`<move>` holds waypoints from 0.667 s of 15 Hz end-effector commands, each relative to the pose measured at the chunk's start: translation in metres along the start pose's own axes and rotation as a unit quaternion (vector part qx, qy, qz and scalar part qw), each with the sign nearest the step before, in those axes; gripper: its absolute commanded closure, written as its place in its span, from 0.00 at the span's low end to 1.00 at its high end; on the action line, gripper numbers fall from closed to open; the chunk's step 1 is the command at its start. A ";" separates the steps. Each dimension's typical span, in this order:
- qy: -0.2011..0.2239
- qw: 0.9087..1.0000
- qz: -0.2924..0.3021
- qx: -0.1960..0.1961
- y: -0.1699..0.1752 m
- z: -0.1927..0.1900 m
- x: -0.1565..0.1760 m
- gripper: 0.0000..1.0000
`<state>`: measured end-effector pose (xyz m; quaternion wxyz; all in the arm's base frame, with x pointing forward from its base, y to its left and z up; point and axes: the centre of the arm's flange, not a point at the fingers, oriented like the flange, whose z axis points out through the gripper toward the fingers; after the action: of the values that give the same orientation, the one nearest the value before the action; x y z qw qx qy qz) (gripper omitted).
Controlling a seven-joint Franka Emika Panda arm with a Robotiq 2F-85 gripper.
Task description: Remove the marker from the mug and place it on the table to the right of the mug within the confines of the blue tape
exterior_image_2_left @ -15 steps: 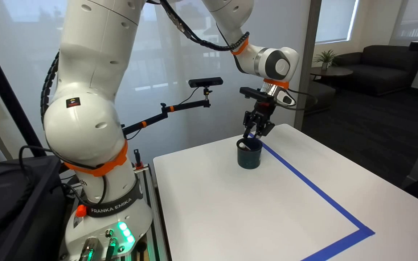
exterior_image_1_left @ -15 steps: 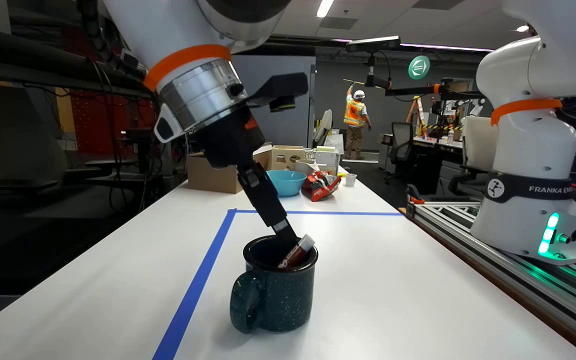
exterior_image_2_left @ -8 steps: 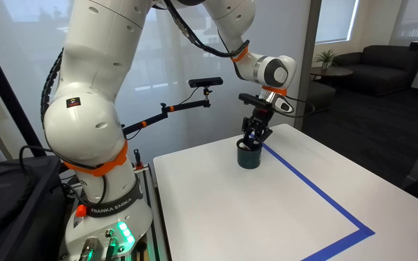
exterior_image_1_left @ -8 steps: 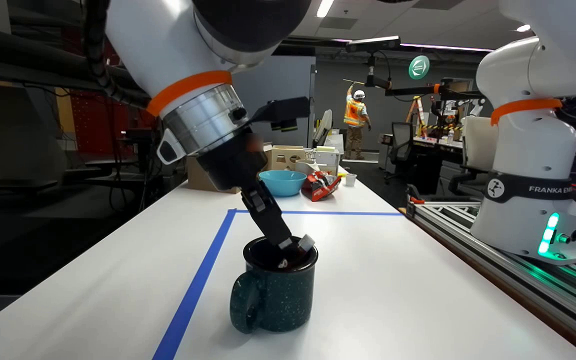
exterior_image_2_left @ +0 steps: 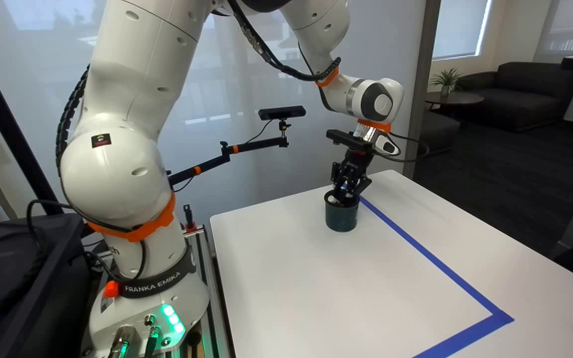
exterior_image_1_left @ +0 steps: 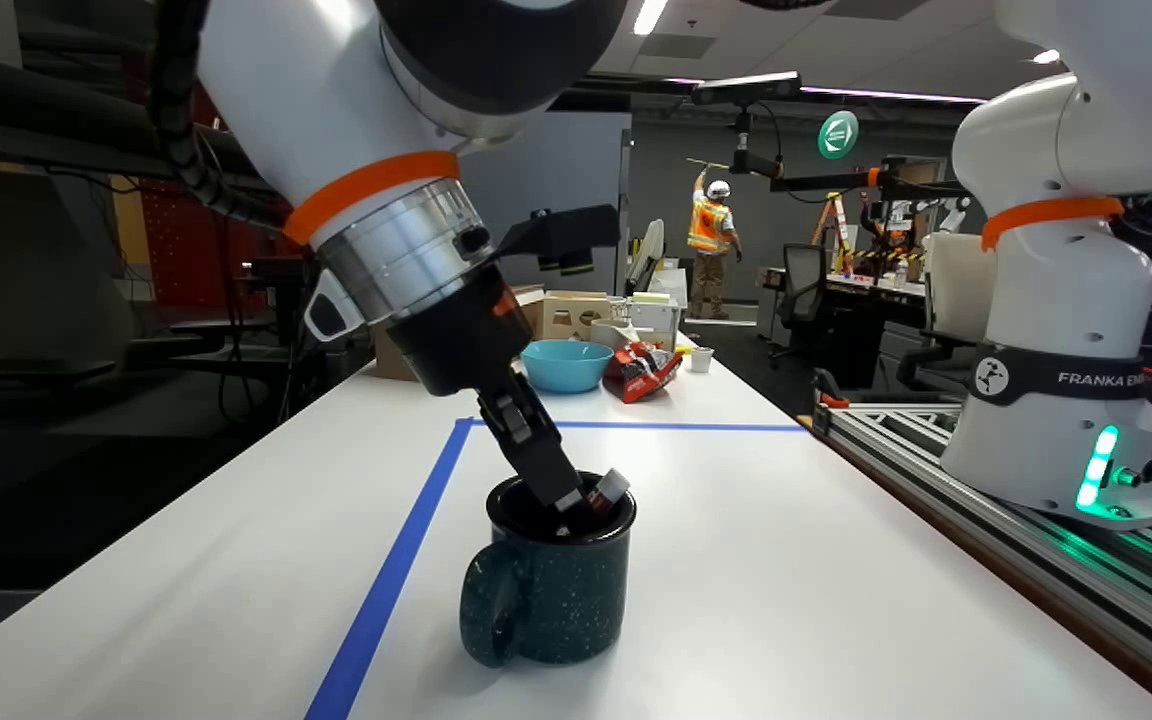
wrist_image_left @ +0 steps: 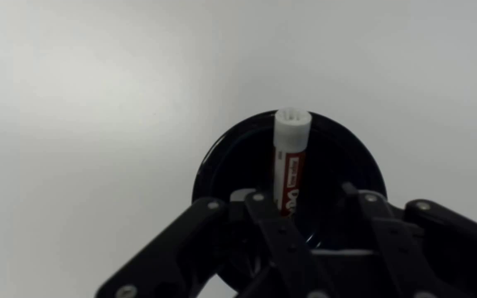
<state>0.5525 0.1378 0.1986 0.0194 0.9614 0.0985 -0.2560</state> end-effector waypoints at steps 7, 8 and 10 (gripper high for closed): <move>-0.003 1.000 -0.020 -0.011 -0.003 0.014 0.014 0.82; -0.002 1.000 -0.021 -0.010 -0.003 0.013 0.014 0.74; -0.002 1.000 -0.020 -0.011 -0.002 0.014 0.014 0.92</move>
<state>0.5529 0.1396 0.1844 0.0208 0.9587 0.1113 -0.2610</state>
